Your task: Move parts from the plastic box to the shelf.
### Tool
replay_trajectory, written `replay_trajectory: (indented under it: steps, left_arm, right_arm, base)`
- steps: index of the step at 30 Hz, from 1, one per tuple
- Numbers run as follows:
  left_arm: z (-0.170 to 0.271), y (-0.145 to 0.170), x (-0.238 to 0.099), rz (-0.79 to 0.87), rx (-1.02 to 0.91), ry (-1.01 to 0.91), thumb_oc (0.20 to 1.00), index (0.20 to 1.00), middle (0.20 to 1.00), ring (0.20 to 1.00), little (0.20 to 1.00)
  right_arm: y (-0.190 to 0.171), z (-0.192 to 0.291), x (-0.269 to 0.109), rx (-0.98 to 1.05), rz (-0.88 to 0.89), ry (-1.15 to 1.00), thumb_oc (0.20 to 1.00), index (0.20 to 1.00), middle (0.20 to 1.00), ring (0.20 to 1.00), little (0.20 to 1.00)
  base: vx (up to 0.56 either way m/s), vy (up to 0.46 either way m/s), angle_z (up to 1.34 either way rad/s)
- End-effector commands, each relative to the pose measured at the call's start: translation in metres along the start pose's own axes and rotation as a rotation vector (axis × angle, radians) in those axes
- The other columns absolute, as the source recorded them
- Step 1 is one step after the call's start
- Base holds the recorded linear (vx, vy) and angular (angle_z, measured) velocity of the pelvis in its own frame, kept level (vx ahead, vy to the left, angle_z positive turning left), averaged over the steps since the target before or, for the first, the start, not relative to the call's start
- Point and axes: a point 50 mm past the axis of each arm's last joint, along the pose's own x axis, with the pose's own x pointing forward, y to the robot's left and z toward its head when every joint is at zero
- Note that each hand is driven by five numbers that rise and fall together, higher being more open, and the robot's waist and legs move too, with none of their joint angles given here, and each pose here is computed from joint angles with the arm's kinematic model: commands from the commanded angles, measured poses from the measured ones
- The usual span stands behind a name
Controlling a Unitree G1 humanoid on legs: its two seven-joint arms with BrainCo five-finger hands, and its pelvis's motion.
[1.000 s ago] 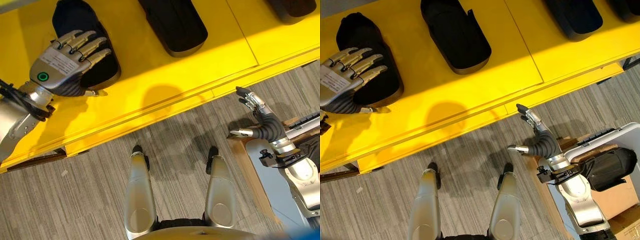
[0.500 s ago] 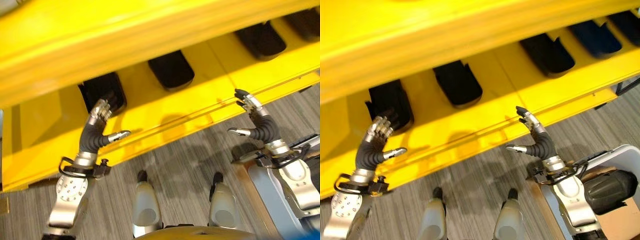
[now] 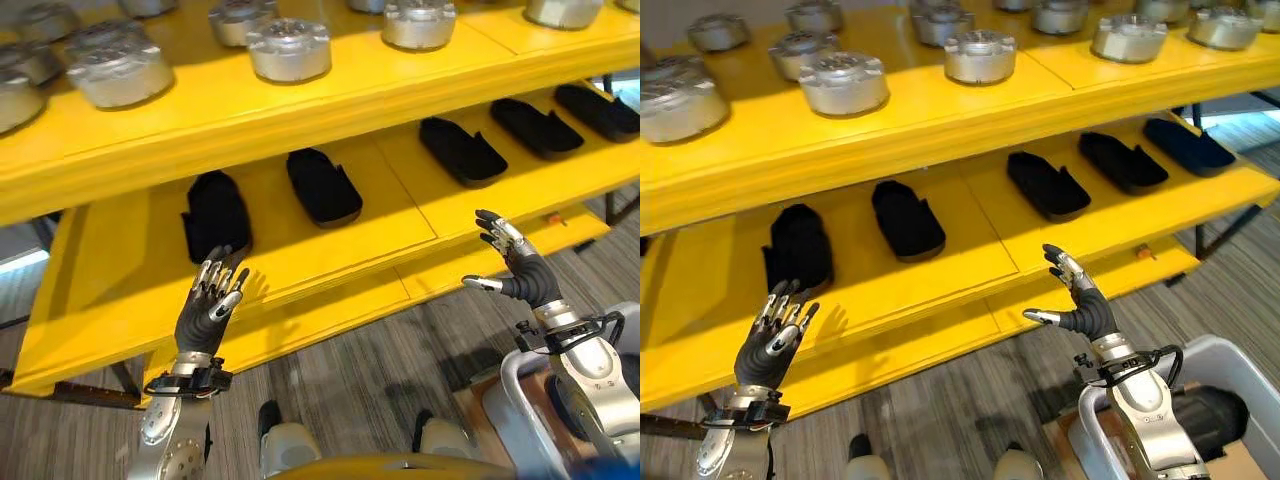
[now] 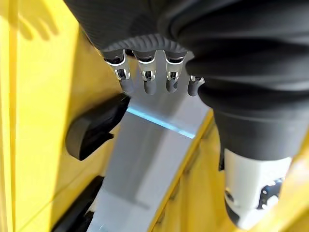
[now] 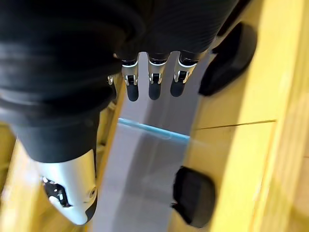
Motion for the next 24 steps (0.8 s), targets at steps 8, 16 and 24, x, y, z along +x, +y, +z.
replay_trajectory:
  steps: [8,16,24]
  left_arm:
    - [0.023,-0.016,0.013,-0.146,0.085,-0.109,1.0,1.0,1.0,1.0,1.0]
    - [0.021,-0.024,0.022,-0.168,0.077,-0.113,1.0,1.0,1.0,1.0,1.0]
    - [0.016,-0.025,0.028,-0.156,0.073,-0.119,1.0,1.0,1.0,1.0,1.0]
  right_arm:
    - [0.018,0.01,0.023,0.087,0.067,-0.097,1.0,1.0,1.0,1.0,1.0]
    - [0.042,0.011,0.034,0.139,0.122,-0.108,1.0,1.0,1.0,1.0,1.0]
    - [0.048,0.009,0.032,0.137,0.14,-0.091,1.0,1.0,1.0,1.0,1.0]
  base:
    - [0.05,0.077,-0.76]
    - [0.03,0.086,-0.51]
    - [-0.04,0.074,-0.4]
